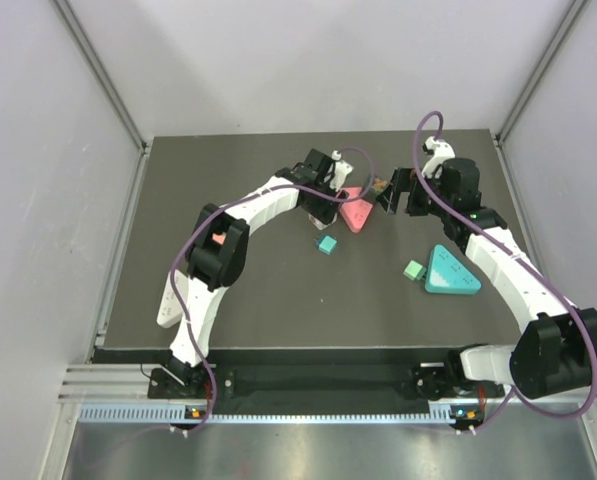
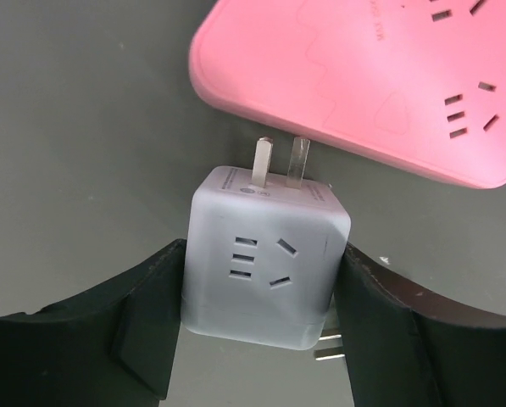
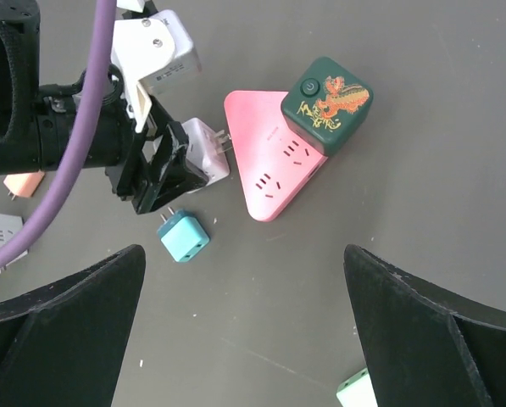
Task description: Insert the plug
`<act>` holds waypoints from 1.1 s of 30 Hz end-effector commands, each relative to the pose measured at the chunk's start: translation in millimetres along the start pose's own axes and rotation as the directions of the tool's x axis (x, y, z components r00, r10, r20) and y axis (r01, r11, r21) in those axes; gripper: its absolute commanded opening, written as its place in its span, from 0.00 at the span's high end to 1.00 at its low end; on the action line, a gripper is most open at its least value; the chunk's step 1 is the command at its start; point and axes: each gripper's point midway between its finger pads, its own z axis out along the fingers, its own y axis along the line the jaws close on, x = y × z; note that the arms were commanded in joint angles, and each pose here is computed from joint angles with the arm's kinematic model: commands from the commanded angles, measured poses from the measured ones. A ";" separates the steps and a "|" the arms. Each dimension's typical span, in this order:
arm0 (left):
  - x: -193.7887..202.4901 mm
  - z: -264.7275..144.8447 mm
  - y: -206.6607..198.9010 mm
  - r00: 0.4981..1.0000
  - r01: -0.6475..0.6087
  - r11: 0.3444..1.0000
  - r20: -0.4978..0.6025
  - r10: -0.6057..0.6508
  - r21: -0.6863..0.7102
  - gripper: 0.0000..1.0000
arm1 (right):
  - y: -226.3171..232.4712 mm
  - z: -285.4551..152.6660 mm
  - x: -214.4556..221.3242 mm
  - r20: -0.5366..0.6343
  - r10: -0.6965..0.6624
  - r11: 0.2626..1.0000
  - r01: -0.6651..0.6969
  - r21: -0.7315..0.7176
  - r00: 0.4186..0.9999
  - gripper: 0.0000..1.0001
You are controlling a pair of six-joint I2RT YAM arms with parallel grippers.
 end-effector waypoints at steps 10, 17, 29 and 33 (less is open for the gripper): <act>-61.5 -90.3 -57.1 0.743 0.617 0.683 -0.003 -0.669 0.391 1.00 | 4.5 -8.3 -14.6 0.201 0.074 0.997 -0.069 -0.029 0.977 0.00; -101.8 -155.2 -72.2 0.289 0.680 -0.006 -0.276 -0.917 0.733 1.00 | 38.9 -9.1 -29.1 0.339 0.056 0.995 -0.024 -0.099 0.939 0.00; -107.2 -175.0 -55.1 0.026 0.602 -0.300 -0.394 -0.919 0.740 1.00 | 99.8 13.3 -7.3 0.373 -0.087 0.993 0.112 -0.047 0.924 0.02; -107.2 -175.5 -53.2 -0.023 0.590 -0.338 -0.403 -0.915 0.733 1.00 | 104.3 28.2 4.9 0.344 -0.158 0.986 0.168 0.000 0.926 0.08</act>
